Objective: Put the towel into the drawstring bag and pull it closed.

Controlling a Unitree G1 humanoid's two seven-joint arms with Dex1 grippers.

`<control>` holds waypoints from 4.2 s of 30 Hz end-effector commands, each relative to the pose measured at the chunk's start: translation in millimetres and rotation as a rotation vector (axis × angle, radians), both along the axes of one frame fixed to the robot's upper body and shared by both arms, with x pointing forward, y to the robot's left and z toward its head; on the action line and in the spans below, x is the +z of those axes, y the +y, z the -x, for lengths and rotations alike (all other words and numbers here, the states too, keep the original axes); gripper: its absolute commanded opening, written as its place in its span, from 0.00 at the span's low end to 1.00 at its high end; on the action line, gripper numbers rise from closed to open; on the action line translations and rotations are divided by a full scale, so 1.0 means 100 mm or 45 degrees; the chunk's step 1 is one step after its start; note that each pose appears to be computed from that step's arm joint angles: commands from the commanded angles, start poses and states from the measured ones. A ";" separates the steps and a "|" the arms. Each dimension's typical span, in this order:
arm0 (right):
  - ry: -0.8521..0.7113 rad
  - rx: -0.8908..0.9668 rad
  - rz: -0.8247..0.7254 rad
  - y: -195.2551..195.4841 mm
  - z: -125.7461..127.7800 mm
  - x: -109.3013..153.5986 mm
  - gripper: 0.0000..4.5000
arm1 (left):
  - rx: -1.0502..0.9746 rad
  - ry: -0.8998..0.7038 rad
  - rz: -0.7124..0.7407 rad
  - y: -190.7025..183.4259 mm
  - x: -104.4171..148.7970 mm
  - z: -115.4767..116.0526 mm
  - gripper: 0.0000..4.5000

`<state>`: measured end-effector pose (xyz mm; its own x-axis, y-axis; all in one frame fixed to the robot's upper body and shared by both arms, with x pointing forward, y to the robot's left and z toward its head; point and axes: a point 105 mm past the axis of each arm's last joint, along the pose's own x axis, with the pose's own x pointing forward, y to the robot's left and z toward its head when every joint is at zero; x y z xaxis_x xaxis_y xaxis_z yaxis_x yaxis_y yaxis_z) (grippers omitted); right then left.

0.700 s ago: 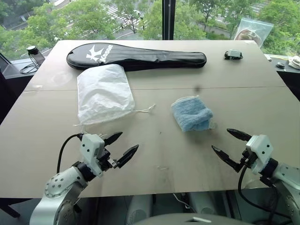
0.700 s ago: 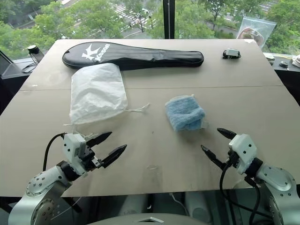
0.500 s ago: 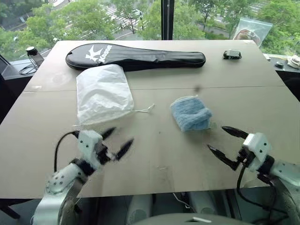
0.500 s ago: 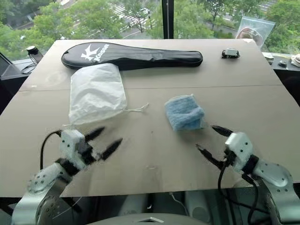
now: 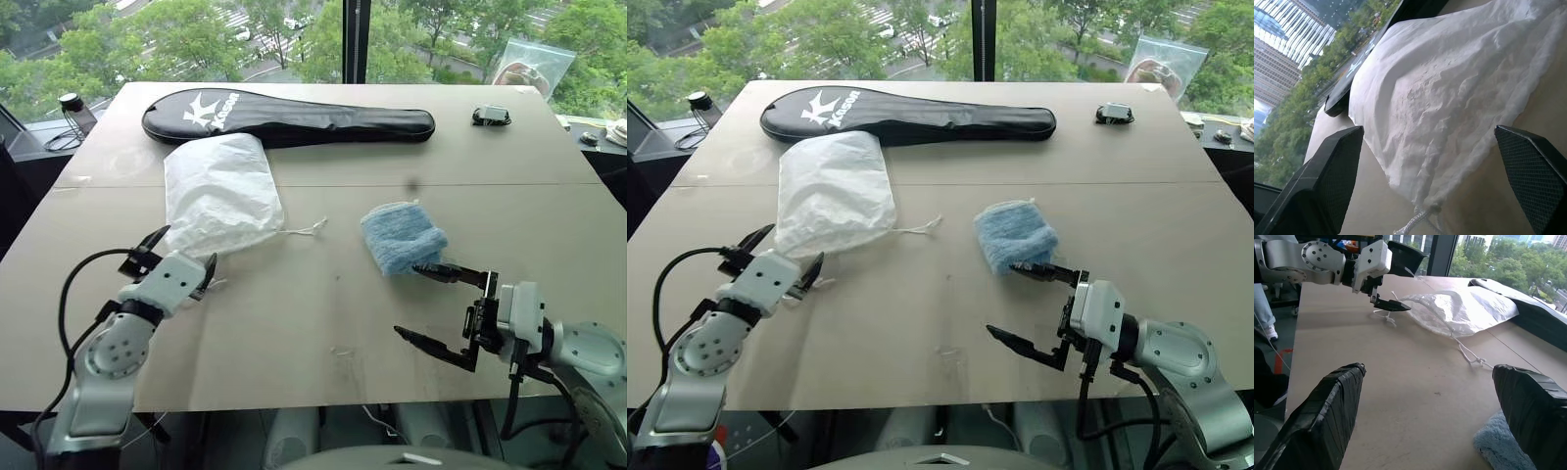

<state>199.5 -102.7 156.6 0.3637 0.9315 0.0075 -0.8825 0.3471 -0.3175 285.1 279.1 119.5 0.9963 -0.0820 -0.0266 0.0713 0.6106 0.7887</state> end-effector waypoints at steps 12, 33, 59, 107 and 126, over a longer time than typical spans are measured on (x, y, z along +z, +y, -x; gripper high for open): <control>0.074 -0.108 -0.096 0.04 -0.09 0.11 1.00 | -0.168 0.049 -0.143 -0.21 0.27 -0.63 0.64; 0.658 -0.684 0.078 -0.24 -1.40 -0.28 1.00 | -0.342 0.843 1.122 -1.23 0.73 -0.64 0.01; 0.636 -0.091 -0.029 0.29 -0.82 -0.05 0.03 | -0.272 0.860 1.162 -1.49 0.73 -0.89 0.00; 0.939 -0.316 -0.298 1.26 -1.43 -0.12 0.02 | -0.744 1.036 1.054 -1.77 0.90 -0.43 0.00; 1.077 -0.248 -0.763 0.67 -1.43 0.19 0.02 | -0.867 1.014 1.279 -1.68 0.98 -0.37 0.00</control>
